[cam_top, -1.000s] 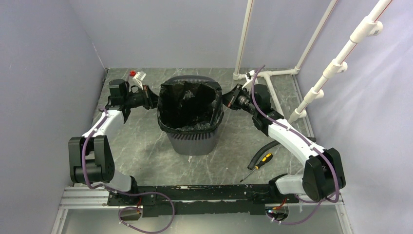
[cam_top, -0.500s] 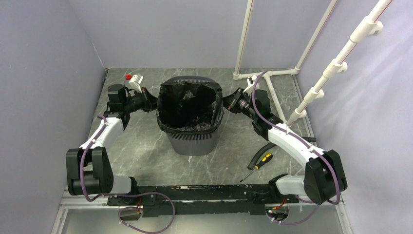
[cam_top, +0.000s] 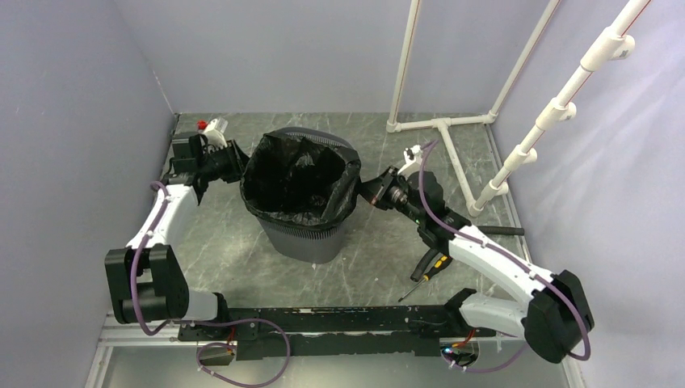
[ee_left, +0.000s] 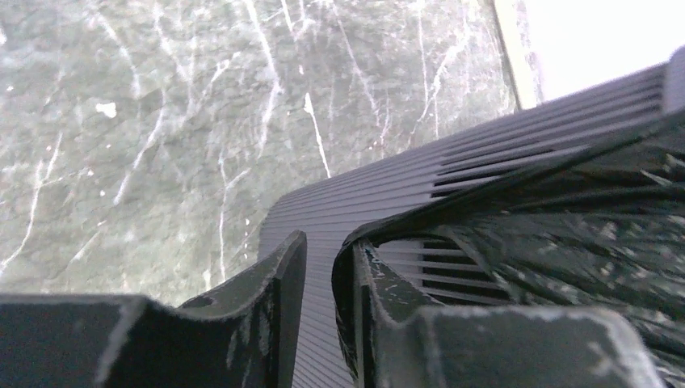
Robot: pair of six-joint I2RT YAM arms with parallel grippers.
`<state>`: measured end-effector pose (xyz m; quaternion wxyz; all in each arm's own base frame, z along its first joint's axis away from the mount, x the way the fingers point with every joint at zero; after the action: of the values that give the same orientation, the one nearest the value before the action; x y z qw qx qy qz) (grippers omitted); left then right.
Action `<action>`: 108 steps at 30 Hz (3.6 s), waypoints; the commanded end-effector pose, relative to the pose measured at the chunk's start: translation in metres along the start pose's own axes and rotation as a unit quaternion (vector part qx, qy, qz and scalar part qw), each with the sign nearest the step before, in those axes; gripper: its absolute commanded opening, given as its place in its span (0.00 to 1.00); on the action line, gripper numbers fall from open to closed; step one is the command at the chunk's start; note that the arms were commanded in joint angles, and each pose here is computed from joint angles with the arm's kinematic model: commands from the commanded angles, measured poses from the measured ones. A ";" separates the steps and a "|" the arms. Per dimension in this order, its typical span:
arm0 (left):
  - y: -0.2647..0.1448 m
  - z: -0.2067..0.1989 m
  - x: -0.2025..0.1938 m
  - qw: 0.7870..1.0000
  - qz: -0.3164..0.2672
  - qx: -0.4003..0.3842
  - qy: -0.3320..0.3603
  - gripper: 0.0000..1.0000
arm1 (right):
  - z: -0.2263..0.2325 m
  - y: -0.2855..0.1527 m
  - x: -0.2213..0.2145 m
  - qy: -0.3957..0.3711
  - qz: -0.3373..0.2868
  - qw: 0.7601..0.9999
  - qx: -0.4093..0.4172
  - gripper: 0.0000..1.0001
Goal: Put the trash bags into the trash bin
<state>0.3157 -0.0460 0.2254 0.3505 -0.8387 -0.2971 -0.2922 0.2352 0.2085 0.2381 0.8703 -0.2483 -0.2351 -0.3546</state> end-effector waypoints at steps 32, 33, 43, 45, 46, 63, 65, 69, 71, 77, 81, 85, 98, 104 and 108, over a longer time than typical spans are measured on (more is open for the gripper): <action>-0.078 0.031 0.027 0.986 0.022 0.166 -0.018 0.92 | -0.029 -0.072 -0.063 0.033 0.093 0.993 -0.064 0.57; -0.077 0.032 0.026 0.986 0.029 0.165 -0.023 0.93 | -0.027 -0.073 -0.061 0.031 0.090 0.994 -0.059 0.59; -0.086 0.012 0.046 0.996 -0.055 0.043 -0.056 0.93 | 0.025 -0.083 -0.042 -0.019 0.105 0.988 0.107 0.71; -0.088 0.016 0.046 0.994 -0.056 0.059 -0.069 0.93 | 0.028 -0.084 -0.038 -0.031 0.103 0.989 0.101 0.74; -0.091 0.018 0.046 0.993 -0.058 0.075 -0.076 0.93 | 0.028 -0.083 -0.037 -0.037 0.105 0.989 0.092 0.76; -0.090 0.007 0.047 0.994 -0.029 -0.068 -0.077 0.93 | 0.028 -0.085 -0.022 -0.011 0.062 0.998 0.018 0.86; -0.086 0.011 0.044 0.992 -0.024 -0.081 -0.094 0.93 | 0.017 -0.089 -0.020 0.001 0.031 0.999 -0.019 0.86; -0.079 0.019 0.044 0.986 0.010 -0.115 -0.117 0.93 | 0.033 -0.091 -0.024 -0.024 0.069 0.995 0.063 0.87; -0.079 0.021 0.044 0.988 0.011 -0.100 -0.118 0.93 | 0.037 -0.091 -0.027 -0.027 0.093 0.992 0.076 0.87; -0.086 0.015 0.054 0.992 -0.014 -0.068 -0.102 0.93 | 0.055 -0.098 -0.018 -0.036 0.070 0.987 0.139 0.82; -0.093 0.011 0.062 0.996 -0.031 -0.025 -0.084 0.93 | 0.065 -0.094 -0.010 -0.066 0.083 0.984 0.141 0.82; -0.097 0.012 0.066 0.996 -0.034 0.009 -0.081 0.93 | 0.068 -0.087 -0.003 -0.095 0.080 0.985 0.119 0.82; -0.093 0.006 0.077 0.990 0.020 -0.101 -0.094 0.93 | 0.077 -0.088 -0.003 -0.114 0.101 0.975 0.161 0.74; -0.086 0.012 0.078 0.986 0.031 -0.119 -0.116 0.93 | 0.080 -0.074 0.009 -0.117 0.073 0.980 0.143 0.63; -0.082 0.018 0.077 0.984 0.039 -0.125 -0.122 0.84 | 0.081 -0.065 0.020 -0.119 0.062 0.981 0.142 0.42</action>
<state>0.3108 0.0362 0.2927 0.2348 -0.9133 -0.2771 -0.1842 0.1652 0.2050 0.2997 0.8992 -0.2119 -0.3294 -0.1950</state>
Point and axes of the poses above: each gripper's point midway between its finger pads, its own y axis out along the fingers, its own z axis along the line the jaws close on, x = y × z, the point moved 8 cm from there along -y, back along the fingers, and after that the axes turned 1 degree about y, right-handed, at the moved point
